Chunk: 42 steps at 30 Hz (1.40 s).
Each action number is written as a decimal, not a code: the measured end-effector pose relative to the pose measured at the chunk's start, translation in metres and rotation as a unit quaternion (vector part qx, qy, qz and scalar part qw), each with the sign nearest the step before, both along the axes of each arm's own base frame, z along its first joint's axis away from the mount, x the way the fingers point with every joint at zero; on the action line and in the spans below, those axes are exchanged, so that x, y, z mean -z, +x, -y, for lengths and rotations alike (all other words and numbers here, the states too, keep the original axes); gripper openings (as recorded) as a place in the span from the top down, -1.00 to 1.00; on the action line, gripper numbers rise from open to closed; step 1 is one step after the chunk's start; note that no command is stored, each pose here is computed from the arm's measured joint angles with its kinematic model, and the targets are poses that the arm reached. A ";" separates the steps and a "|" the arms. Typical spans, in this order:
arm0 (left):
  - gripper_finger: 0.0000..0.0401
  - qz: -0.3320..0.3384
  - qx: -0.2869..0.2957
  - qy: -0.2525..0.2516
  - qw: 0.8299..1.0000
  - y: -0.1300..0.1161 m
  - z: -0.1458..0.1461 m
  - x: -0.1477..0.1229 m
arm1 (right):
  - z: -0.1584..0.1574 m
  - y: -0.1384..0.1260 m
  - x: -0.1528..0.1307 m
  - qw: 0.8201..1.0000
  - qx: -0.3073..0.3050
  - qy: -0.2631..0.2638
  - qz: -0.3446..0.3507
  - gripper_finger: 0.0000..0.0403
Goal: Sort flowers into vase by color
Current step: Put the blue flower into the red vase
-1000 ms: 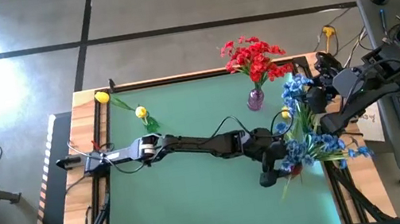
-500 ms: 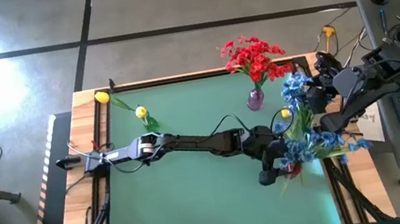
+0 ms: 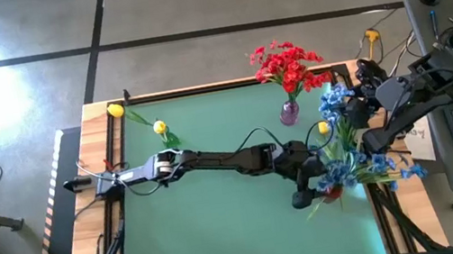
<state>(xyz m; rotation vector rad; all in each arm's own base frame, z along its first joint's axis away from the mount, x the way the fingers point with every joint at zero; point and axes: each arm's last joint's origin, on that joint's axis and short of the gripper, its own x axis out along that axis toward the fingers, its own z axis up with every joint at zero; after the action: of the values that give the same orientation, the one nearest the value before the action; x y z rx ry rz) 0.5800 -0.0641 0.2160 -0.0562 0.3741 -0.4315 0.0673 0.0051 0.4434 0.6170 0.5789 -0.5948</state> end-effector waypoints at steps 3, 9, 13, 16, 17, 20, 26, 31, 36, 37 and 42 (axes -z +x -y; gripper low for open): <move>-0.58 0.003 0.001 -0.001 1.000 -0.001 0.000 -0.004 | -0.001 0.003 0.001 1.000 -0.001 -0.002 -0.005 -0.81; -0.58 -0.020 -0.003 -0.003 1.000 -0.002 -0.003 -0.001 | -0.003 0.008 0.001 1.000 -0.003 -0.007 -0.014 -0.81; -0.58 -0.033 -0.004 -0.002 0.999 -0.003 -0.004 0.001 | -0.002 0.008 0.001 1.000 -0.003 -0.007 -0.013 -0.81; -0.58 -0.036 -0.003 0.000 0.999 -0.004 -0.004 0.000 | -0.002 0.008 0.001 1.000 -0.002 -0.009 -0.013 -0.81; -0.58 -0.035 -0.003 0.000 0.999 -0.005 -0.004 -0.002 | -0.002 0.008 0.001 1.000 -0.003 -0.009 -0.013 -0.81; -0.58 -0.030 -0.003 0.000 1.000 -0.006 -0.004 -0.008 | -0.002 0.008 0.001 1.000 -0.003 -0.010 -0.013 -0.81; -0.58 -0.048 -0.002 0.003 0.999 -0.009 -0.004 -0.008 | -0.002 0.008 0.001 1.000 -0.004 -0.011 -0.014 -0.81; -0.58 -0.061 -0.014 0.018 0.998 -0.014 -0.006 -0.016 | -0.002 0.008 0.001 1.000 -0.009 -0.017 -0.016 -0.81; -0.58 -0.082 -0.037 0.061 0.994 -0.019 -0.010 -0.017 | -0.002 0.009 0.001 1.000 -0.006 -0.022 -0.013 -0.81; -0.58 -0.086 -0.040 0.068 0.993 -0.020 -0.010 -0.018 | -0.002 0.009 0.001 1.000 -0.005 -0.024 -0.012 -0.81; -0.58 -0.087 -0.042 0.075 0.992 -0.022 -0.012 -0.023 | -0.003 0.011 -0.001 0.999 -0.005 -0.031 -0.004 -0.81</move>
<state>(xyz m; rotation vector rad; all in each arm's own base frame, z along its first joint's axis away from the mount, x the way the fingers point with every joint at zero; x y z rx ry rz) 0.5575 -0.0524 0.2394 0.0359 0.5736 -0.3143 0.0784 0.0077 0.4442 0.5529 0.5684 -0.6030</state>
